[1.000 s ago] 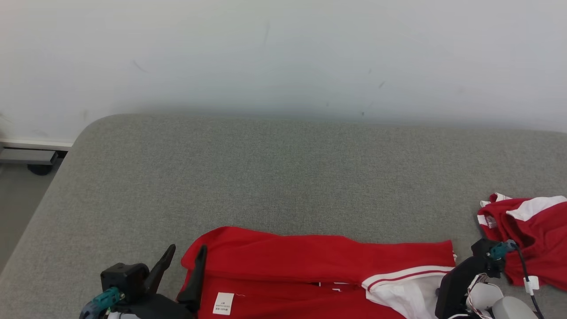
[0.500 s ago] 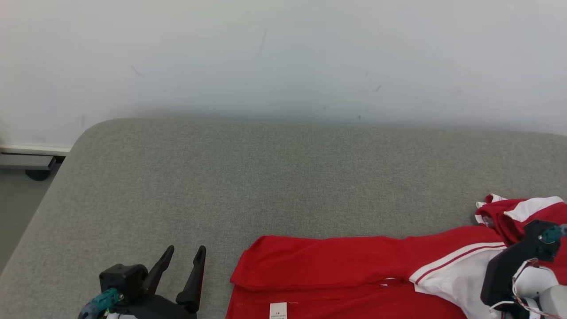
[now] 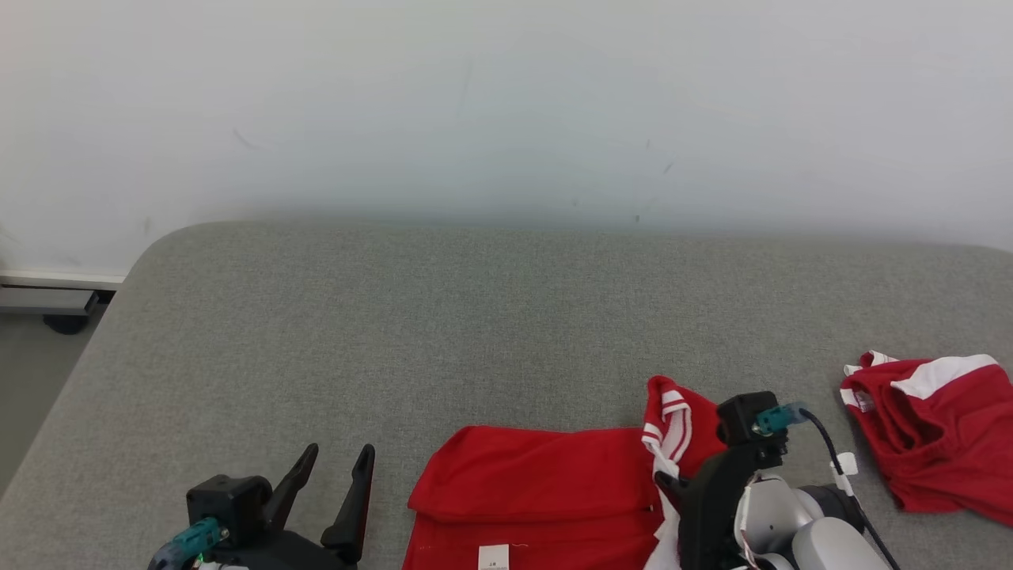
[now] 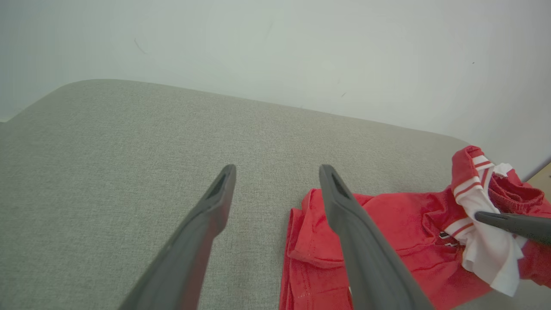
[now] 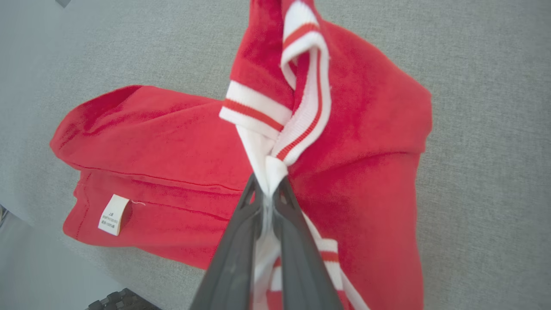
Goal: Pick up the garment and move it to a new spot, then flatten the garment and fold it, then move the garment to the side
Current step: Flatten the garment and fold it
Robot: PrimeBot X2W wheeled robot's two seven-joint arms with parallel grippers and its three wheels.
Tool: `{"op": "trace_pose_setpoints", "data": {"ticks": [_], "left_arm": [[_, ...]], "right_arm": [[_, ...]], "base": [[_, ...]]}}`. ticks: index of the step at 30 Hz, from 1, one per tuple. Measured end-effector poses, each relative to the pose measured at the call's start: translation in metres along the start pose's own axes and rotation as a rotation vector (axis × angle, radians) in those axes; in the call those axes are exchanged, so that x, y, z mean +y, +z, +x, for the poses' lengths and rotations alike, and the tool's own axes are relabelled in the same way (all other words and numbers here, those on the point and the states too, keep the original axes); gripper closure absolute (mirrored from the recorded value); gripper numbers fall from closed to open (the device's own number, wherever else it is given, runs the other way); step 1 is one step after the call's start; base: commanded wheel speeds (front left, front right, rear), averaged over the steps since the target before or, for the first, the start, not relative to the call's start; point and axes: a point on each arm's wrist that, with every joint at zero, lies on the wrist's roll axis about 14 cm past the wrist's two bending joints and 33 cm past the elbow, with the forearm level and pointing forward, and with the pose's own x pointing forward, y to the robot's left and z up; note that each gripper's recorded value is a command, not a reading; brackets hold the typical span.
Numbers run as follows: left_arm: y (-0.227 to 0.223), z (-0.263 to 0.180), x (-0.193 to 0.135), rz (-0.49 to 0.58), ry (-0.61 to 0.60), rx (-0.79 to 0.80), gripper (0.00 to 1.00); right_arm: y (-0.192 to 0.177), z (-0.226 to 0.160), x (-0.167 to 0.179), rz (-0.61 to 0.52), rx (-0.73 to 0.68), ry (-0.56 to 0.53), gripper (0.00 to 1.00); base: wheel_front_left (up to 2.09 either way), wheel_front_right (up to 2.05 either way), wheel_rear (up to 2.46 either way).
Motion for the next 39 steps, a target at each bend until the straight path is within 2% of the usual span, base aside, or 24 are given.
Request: {"op": "trace_pose_setpoints", "data": {"ticks": [6,11,15,20,24,30,39], "left_arm": [[-0.003,-0.002,-0.003,-0.003,-0.008,0.010,0.00],[-0.002,-0.006,0.002,-0.002,0.008,0.009,0.00],[-0.003,-0.007,0.004,-0.004,0.013,0.012,0.00],[-0.006,-0.008,0.002,-0.006,0.011,0.020,0.00],[-0.007,-0.009,0.000,-0.008,0.004,0.028,0.00],[-0.009,-0.010,0.004,-0.011,0.018,0.032,0.00],[-0.009,-0.012,0.009,-0.018,0.033,0.031,0.00]], "right_arm": [[0.006,0.003,0.037,-0.086,0.011,0.088,1.00],[-0.004,0.008,0.062,-0.160,0.068,0.142,1.00],[-0.005,0.012,0.076,-0.172,0.088,0.151,1.00],[0.001,0.013,0.120,-0.190,0.081,0.252,1.00],[0.005,0.015,0.138,-0.207,0.076,0.303,1.00],[0.005,0.023,0.150,-0.216,0.084,0.337,1.00],[-0.011,0.039,0.145,-0.179,0.109,0.325,1.00]], "base": [[0.00,0.00,0.00],[0.00,0.00,0.00],[0.00,0.00,0.00],[0.00,0.00,0.00],[0.00,0.00,0.00],[0.00,0.00,0.00],[0.00,0.00,0.00]]}}
